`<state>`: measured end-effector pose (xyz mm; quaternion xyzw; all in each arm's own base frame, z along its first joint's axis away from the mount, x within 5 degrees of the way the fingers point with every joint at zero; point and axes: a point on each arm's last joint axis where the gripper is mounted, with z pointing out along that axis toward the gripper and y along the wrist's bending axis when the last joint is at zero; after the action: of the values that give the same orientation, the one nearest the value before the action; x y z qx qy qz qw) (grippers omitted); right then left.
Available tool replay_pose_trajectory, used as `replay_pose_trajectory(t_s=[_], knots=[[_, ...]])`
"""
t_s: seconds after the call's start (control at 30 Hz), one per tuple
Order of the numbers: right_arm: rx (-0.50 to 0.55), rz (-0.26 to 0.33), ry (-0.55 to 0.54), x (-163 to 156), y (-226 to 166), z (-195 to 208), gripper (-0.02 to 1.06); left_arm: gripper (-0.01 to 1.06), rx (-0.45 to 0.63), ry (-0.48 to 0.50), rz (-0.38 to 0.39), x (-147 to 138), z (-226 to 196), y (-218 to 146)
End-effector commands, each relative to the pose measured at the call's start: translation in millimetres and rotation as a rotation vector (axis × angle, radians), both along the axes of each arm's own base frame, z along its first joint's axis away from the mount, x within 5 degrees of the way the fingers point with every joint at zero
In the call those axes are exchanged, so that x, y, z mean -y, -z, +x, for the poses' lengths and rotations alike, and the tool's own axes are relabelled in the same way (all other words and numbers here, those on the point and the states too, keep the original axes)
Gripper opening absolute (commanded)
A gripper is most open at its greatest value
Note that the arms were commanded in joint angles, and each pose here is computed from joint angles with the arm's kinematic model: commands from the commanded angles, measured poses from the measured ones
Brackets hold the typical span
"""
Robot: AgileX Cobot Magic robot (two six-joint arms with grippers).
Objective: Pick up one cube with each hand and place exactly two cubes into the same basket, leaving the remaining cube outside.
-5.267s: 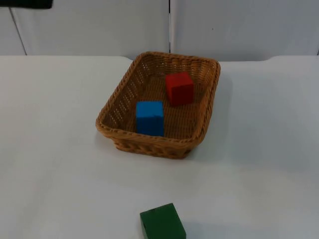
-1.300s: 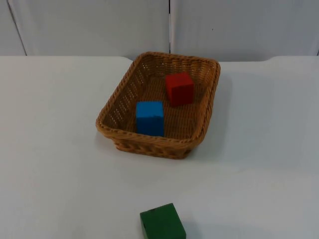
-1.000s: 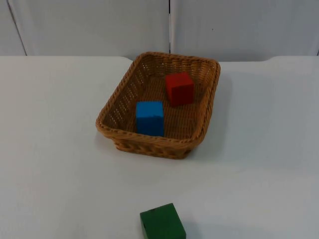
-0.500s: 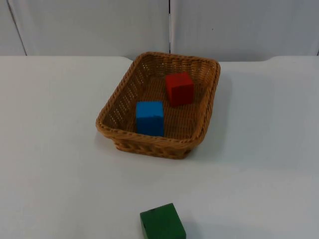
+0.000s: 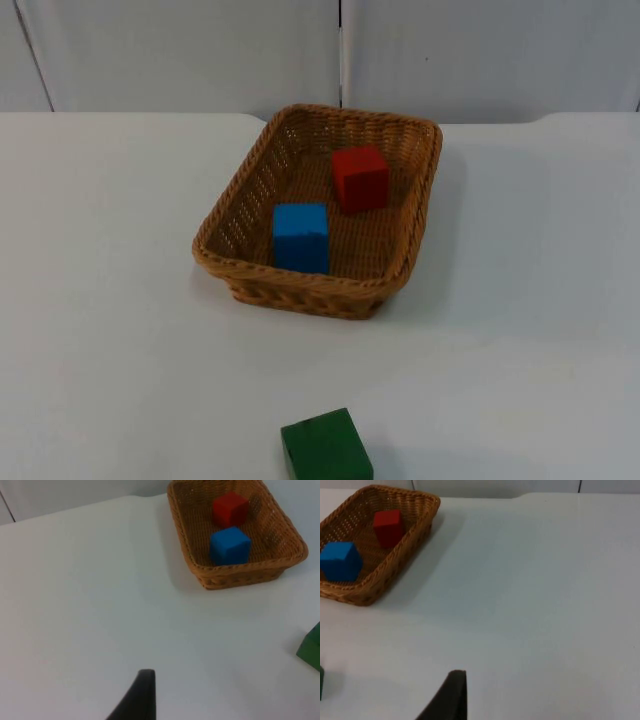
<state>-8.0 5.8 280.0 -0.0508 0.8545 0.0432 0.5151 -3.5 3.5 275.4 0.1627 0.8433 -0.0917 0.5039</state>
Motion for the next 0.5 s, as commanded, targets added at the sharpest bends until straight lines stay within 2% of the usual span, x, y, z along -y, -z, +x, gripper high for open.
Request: replay_pose_trajectory(t_s=[0.0,0.47], knots=[[0.014,0.003,0.009,-0.3,-0.7,0.1,1.05,0.98,0.002,-0.005,0.002,-0.5,0.1,1.2],[0.014,0.003,0.009,-0.3,-0.7,0.1,1.05,0.98,0.002,-0.005,0.002,-0.5,0.1,1.2]])
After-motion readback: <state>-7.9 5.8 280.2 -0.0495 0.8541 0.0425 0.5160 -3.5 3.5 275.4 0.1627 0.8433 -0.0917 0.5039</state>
